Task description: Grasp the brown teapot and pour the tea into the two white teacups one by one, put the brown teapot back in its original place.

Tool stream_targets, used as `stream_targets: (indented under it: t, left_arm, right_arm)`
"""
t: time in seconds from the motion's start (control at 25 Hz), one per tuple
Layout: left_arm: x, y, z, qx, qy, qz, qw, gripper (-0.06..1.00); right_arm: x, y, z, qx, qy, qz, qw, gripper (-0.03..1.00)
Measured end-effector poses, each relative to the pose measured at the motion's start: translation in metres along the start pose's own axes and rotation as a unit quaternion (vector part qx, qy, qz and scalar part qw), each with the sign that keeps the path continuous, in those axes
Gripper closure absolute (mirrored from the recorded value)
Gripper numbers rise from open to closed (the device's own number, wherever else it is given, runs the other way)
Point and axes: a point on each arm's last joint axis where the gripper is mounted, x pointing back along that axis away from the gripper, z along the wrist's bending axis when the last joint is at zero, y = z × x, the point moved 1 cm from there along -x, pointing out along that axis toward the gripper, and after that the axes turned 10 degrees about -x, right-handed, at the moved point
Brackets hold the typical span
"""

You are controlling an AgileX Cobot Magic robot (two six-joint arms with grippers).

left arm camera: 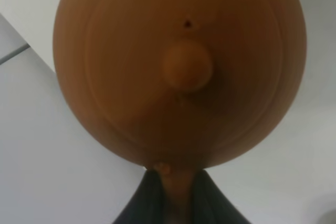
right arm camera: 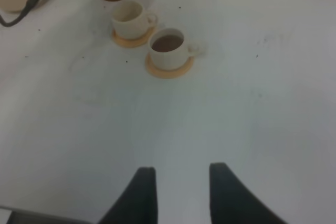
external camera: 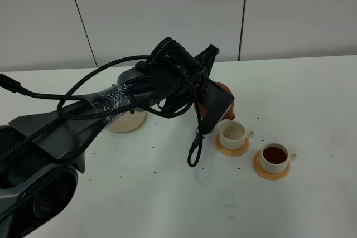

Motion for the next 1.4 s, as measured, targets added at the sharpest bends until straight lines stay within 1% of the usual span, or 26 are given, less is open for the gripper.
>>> stream_targets:
  t: [0.2,0.52,0.72,1.0,1.4]
  left_arm:
    - [0.002,0.004,0.004,-0.039,0.004,0.017,0.999,0.77]
    - [0.004,0.008,0.007,-0.097,0.009,0.018,0.995,0.77]
    - [0.004,0.009,0.008,-0.124,0.009,0.018,0.992,0.77]
    - [0.004,0.009,0.008,-0.176,0.009,0.019,0.984,0.77]
    - [0.006,0.012,0.016,-0.203,0.039,0.030,0.978,0.77]
  right_arm:
    - [0.000,0.000,0.000,0.000,0.000,0.000,1.000,0.73]
    - [0.000,0.000,0.000,0.000,0.000,0.000,1.000,0.73]
    - [0.000,0.000,0.000,0.000,0.000,0.000,1.000,0.73]
    - [0.000,0.000,0.000,0.000,0.000,0.000,1.000,0.73]
    - [0.000,0.000,0.000,-0.001,0.000,0.000,1.000,0.73]
